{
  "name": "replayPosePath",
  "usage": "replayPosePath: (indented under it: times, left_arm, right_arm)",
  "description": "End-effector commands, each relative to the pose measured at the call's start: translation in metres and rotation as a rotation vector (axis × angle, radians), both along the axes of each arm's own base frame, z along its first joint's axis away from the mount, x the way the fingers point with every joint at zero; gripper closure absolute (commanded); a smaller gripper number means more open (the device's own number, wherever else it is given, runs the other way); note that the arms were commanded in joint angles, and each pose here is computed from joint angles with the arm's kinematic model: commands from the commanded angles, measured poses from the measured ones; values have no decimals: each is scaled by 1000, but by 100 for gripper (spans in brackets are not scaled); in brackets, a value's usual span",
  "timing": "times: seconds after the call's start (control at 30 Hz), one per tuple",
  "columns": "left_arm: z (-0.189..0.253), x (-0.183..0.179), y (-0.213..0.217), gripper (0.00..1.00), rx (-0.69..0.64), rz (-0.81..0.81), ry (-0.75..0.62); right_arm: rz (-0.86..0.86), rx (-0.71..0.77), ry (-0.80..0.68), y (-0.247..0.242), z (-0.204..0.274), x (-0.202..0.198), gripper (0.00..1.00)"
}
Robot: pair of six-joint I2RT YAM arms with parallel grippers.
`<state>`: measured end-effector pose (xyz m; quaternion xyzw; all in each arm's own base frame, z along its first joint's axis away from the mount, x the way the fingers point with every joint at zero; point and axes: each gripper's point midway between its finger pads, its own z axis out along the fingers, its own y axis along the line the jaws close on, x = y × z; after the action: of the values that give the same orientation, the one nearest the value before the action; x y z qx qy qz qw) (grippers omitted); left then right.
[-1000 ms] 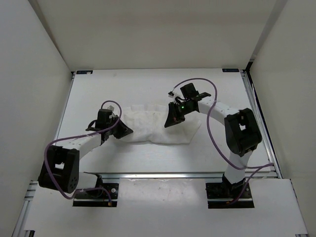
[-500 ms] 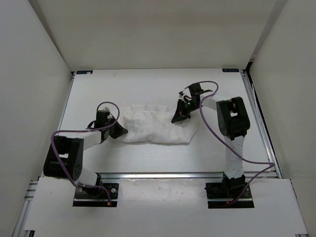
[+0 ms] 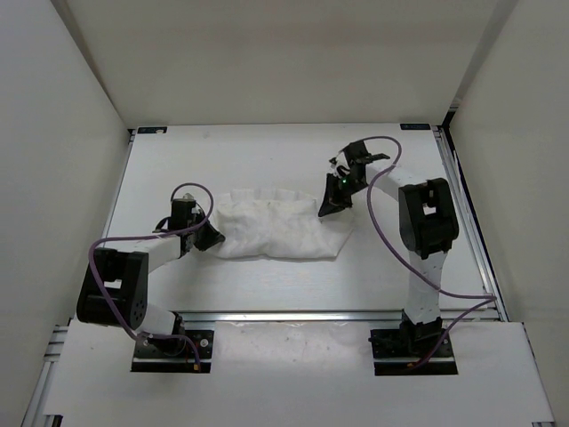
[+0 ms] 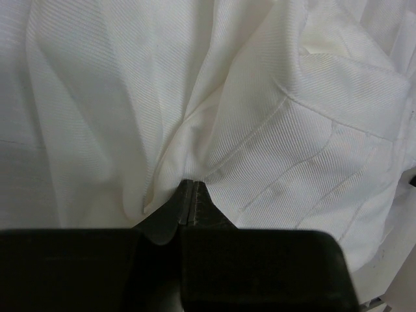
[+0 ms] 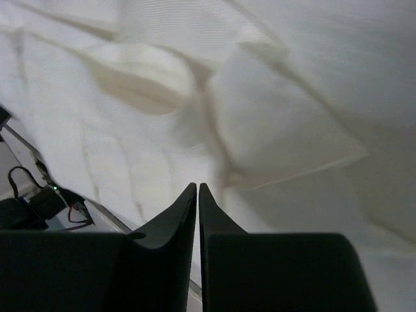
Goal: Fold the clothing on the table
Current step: Fold the skirt
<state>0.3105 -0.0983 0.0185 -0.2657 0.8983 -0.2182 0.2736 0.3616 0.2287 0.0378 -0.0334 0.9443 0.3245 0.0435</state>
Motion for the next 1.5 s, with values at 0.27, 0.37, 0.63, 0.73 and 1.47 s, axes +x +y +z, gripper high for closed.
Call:
replayPosePath:
  times: [0.27,0.37,0.63,0.73,1.47]
  left_arm:
    - [18,3,-4,100,15,-23,-25]
    - [15,0,-4,100,34,-31,-13]
    - [8,-15,2,100,53,-42,33]
    - [8,-18,4,100,66,-48,42]
    - [124,40,-60,100,-301,-182,-207]
  right_arm:
    - [396,283,-153,128,102,-53,100]
    - [475,334,-63,152,84,-74,100]
    - [404,352,135,143,10,-65,100]
    - [353,284,162,132,-15,-53,100]
    - [228,413,-8,72,83,-49,100]
